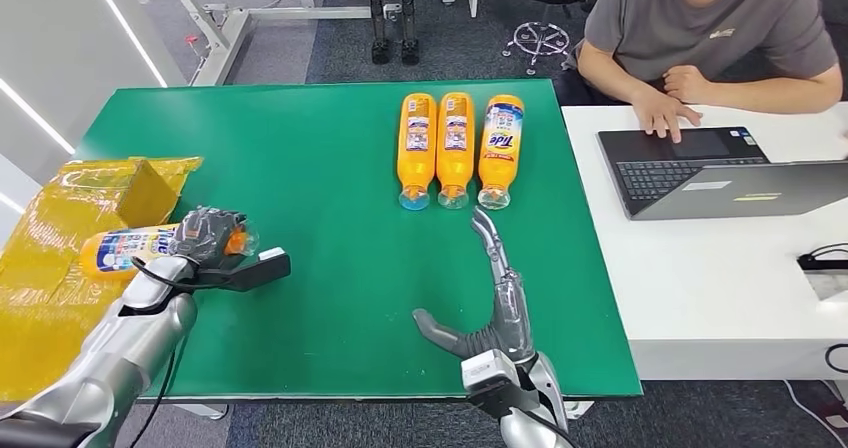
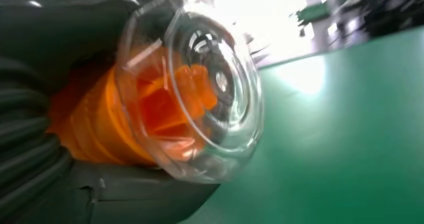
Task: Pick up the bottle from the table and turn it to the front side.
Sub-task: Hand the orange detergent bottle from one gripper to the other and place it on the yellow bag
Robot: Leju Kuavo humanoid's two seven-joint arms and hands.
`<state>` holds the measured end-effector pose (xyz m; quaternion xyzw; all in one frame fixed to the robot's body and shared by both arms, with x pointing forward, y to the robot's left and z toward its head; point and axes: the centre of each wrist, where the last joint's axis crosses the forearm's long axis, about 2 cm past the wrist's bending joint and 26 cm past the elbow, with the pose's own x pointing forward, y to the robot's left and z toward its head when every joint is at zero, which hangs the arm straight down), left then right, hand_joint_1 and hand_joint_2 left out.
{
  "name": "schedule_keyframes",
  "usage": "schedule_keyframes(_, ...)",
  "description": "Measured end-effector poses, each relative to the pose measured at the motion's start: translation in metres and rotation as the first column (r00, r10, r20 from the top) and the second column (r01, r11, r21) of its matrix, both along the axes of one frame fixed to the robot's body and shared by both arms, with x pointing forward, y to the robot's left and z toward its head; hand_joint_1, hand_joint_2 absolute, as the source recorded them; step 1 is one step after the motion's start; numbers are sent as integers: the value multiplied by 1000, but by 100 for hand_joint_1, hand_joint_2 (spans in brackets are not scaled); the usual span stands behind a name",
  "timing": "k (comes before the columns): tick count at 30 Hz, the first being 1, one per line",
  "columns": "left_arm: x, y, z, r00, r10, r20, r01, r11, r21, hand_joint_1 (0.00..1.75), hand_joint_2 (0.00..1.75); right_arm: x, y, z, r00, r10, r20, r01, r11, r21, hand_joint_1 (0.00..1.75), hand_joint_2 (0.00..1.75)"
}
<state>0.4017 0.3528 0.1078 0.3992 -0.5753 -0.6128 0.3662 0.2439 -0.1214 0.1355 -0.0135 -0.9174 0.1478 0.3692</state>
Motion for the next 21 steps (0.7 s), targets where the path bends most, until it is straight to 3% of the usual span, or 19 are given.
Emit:
schedule_keyframes(13,-14,32,-14,997,54,-60,-51,997,52,175,175,0,0,0,1000,25,-9,-25,1000,0,0,175)
schedule_keyframes(17,-16,35,-15,995,51,-82,-46,997,63,0,175,0,0,0,1000,28,-10,-28,1000,0,0,175)
schedule_keyframes(21,-16,36,-17,992,48,-118,-40,997,71,0,175,0,0,0,999,30,-12,-30,1000,0,0,175)
